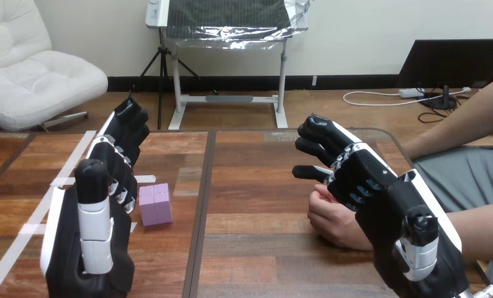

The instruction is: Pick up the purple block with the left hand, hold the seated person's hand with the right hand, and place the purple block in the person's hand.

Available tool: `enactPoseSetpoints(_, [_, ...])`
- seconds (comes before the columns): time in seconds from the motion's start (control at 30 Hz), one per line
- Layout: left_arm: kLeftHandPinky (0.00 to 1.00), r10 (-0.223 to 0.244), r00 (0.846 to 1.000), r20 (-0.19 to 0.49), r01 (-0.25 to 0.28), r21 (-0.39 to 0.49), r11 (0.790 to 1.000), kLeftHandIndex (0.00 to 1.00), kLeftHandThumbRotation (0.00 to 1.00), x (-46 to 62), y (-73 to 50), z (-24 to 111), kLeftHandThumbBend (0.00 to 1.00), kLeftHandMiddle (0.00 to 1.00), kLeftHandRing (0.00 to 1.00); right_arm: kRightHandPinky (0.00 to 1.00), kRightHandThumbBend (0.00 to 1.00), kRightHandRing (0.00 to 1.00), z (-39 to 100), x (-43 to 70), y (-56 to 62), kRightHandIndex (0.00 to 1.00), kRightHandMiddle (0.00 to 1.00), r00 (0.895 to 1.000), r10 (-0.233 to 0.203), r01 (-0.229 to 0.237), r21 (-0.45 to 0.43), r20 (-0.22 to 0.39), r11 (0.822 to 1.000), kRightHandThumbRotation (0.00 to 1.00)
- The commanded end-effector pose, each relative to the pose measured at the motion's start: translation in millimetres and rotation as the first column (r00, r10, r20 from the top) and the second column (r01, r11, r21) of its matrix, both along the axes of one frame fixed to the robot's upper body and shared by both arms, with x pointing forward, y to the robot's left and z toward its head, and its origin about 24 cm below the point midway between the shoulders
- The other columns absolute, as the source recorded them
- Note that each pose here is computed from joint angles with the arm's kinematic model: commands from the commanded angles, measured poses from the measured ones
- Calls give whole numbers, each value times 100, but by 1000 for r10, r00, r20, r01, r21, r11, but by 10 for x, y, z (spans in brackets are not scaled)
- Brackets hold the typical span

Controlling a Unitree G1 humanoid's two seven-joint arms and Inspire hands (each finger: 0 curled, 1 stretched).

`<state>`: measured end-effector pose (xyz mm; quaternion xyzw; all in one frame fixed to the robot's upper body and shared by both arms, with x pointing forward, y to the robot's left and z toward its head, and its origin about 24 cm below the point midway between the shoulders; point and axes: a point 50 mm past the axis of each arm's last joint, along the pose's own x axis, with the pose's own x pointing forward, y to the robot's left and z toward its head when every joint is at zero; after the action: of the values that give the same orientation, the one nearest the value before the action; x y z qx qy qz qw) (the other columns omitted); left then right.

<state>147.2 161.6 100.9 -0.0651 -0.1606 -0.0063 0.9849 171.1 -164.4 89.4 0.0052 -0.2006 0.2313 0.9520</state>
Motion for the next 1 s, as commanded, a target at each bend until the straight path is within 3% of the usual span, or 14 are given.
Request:
enactPoseSetpoints(0.0, [100,4,996,93,-7,30,1000,89,99,79,-15,144,79,91,93,81,100,92,176,75,-2,90,92,996,0,-1,8,89,1000,100])
enactPoseSetpoints(0.23, [100,18,995,101,-34,163,986,90,100,105,12,147,79,91,92,81,100,92,176,81,-1,90,92,996,-1,0,6,93,1000,100])
enactPoseSetpoints(0.6, [100,36,992,124,-67,247,967,91,96,188,77,129,78,92,94,81,100,92,177,96,-2,90,92,996,2,-2,0,94,1000,100])
enactPoseSetpoints(0.97, [86,76,989,124,-121,403,907,88,93,308,186,92,79,91,91,81,100,92,174,113,-1,90,91,996,3,-3,0,95,1000,100])
